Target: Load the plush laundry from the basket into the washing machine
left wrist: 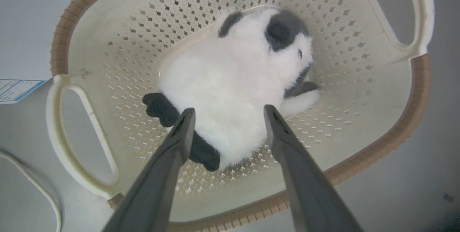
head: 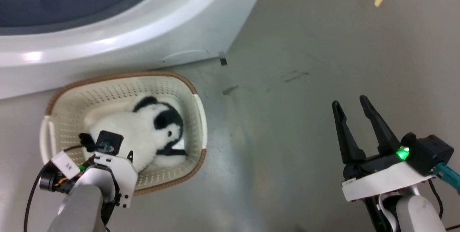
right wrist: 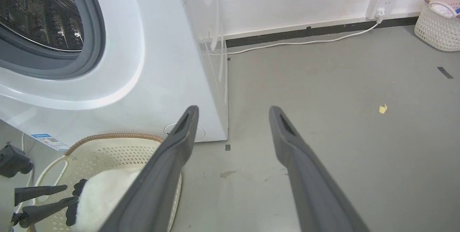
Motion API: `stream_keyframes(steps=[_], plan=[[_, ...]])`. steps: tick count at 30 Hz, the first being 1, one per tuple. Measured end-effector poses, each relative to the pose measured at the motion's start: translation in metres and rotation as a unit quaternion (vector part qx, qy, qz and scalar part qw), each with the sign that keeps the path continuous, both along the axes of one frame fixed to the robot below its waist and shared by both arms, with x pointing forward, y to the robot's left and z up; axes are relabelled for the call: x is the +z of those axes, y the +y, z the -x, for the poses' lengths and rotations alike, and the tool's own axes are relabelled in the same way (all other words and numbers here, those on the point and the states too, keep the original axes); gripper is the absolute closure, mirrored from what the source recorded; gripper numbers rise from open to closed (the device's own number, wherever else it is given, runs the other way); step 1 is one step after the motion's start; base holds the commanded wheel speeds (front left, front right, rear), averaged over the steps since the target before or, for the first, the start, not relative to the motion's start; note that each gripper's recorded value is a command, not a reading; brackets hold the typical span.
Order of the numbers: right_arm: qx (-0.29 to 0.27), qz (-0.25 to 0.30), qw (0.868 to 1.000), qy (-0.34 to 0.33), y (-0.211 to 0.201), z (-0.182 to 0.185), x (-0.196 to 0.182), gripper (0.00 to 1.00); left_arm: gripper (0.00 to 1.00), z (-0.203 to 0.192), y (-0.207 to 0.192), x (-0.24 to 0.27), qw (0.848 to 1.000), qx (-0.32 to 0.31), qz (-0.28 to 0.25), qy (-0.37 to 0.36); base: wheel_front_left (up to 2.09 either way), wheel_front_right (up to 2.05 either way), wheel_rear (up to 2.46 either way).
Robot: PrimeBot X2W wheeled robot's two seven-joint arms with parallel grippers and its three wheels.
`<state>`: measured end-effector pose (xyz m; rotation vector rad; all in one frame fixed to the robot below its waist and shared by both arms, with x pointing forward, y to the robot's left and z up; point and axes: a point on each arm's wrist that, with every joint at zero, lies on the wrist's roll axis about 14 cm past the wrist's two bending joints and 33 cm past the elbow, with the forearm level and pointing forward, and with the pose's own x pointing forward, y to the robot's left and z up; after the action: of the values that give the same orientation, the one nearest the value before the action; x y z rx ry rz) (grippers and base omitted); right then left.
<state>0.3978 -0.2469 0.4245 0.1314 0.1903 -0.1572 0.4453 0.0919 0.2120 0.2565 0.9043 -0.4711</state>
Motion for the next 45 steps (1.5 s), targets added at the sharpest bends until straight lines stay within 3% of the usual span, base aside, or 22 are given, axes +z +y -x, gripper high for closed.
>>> stream_keyframes(steps=[14,21,35,36,37,45], plan=[[-0.030,0.000,0.999,0.030,-0.019,-0.003,-0.029,0.00,0.00,-0.015,-0.010,-0.061,0.995,-0.056,-0.044,0.076,0.00,0.00,0.00],[-0.044,-0.002,0.998,0.043,-0.026,-0.004,-0.043,0.00,0.00,-0.010,-0.009,-0.094,0.984,-0.081,-0.082,0.133,0.00,0.00,0.00],[-0.072,-0.002,0.995,0.065,-0.042,-0.001,-0.067,0.00,0.00,0.000,-0.007,-0.148,0.969,-0.095,-0.107,0.201,0.00,0.00,0.00],[-0.073,-0.001,0.995,0.065,-0.043,-0.002,-0.067,0.00,0.55,0.000,-0.005,-0.151,0.969,-0.095,-0.107,0.203,0.00,0.00,0.00],[-0.074,0.000,0.995,0.065,-0.044,-0.002,-0.067,0.00,1.00,0.000,-0.005,-0.154,0.968,-0.094,-0.106,0.208,0.00,0.00,0.00],[-0.078,0.008,0.995,0.054,-0.050,-0.003,-0.058,0.00,1.00,0.003,-0.010,-0.154,0.968,-0.087,-0.093,0.214,0.00,0.00,0.00]])
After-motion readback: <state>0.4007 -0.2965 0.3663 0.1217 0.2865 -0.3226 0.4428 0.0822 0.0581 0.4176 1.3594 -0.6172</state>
